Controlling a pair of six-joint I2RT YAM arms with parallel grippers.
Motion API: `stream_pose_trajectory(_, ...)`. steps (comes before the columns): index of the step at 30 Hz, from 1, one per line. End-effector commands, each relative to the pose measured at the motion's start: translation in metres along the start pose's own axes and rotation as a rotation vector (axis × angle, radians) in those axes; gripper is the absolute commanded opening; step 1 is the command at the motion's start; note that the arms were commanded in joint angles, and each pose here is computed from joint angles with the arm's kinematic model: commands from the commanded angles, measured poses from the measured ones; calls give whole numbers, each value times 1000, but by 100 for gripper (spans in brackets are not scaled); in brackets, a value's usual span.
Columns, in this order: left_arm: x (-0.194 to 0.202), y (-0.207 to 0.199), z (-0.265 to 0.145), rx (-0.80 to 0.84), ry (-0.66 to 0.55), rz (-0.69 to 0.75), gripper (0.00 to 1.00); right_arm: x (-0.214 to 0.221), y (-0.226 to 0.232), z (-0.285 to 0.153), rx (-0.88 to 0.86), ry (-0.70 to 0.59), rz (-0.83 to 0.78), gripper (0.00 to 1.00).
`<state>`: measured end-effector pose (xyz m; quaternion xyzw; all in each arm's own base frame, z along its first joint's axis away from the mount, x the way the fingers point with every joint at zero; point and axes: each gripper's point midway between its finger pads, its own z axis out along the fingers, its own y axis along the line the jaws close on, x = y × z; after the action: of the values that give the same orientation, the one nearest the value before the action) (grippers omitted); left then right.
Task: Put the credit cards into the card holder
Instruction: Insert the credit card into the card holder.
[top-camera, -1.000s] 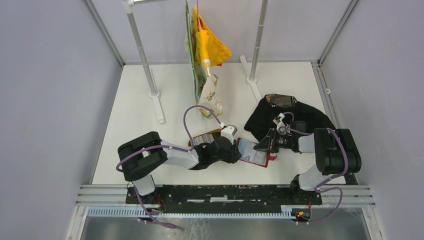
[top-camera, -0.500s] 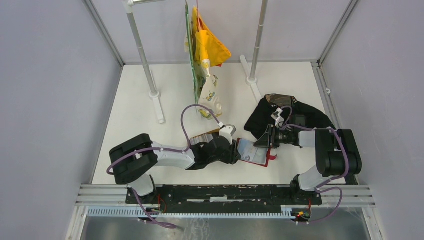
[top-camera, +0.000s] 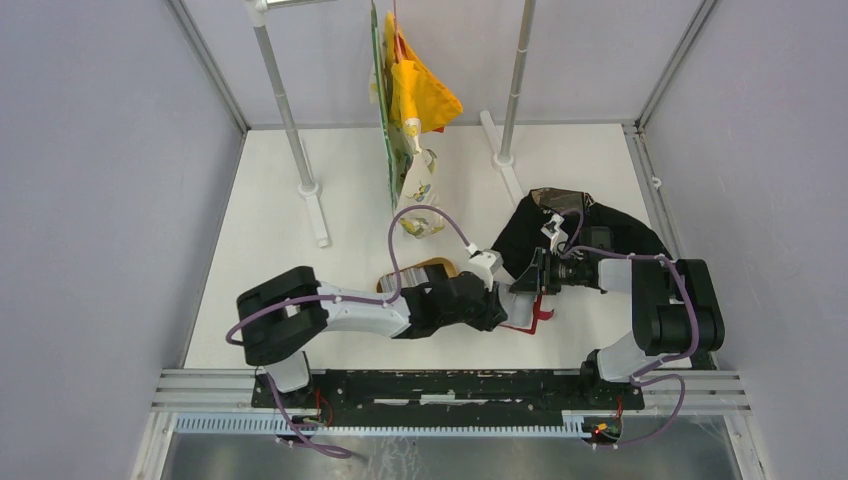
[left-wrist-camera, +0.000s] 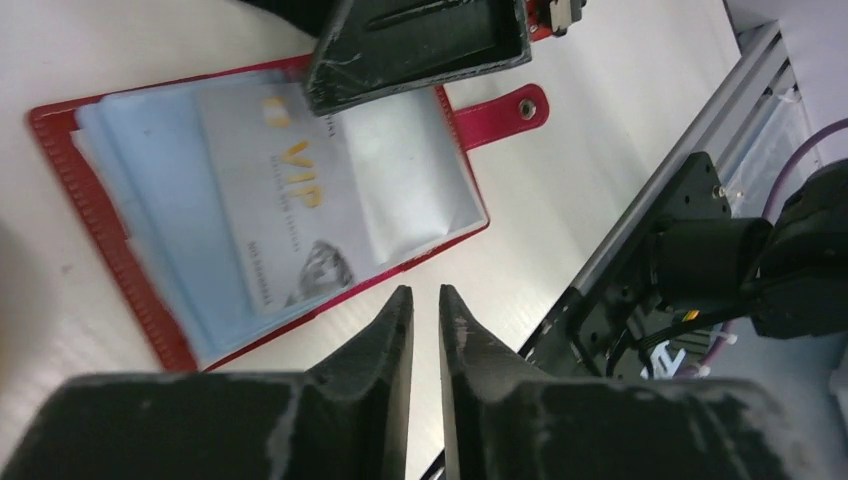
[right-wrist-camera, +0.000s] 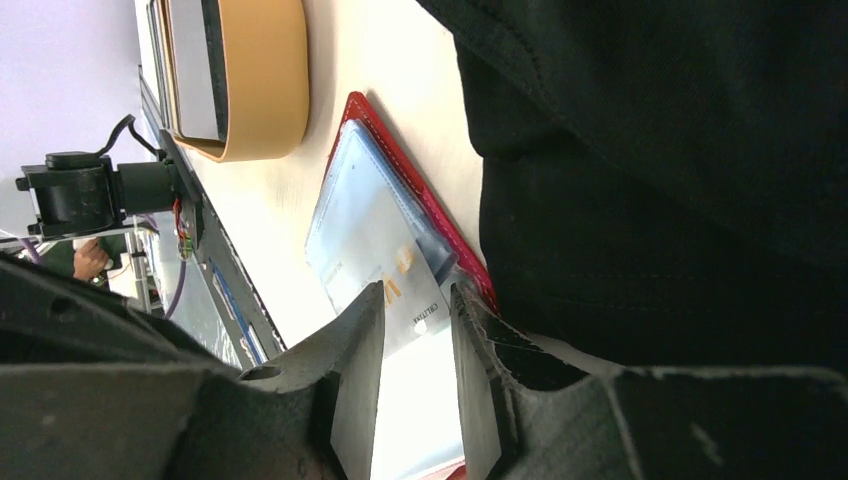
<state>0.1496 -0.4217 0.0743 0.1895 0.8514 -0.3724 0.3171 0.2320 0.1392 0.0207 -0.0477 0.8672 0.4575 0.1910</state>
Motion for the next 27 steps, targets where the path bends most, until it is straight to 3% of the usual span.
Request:
stream_pose_trajectory(1, -6, -24, 25, 27, 8, -5, 18, -11, -11, -2, 72, -16, -82, 36)
stream_pose_trajectory(9, -3, -20, 65, -117, 40, 57, 9, -13, -13, -5, 85, -13, -97, 33)
stream_pose_trajectory(27, -12, 14, 90, -344, 32, 181, 12, -14, -16, -7, 98, -18, -91, 32)
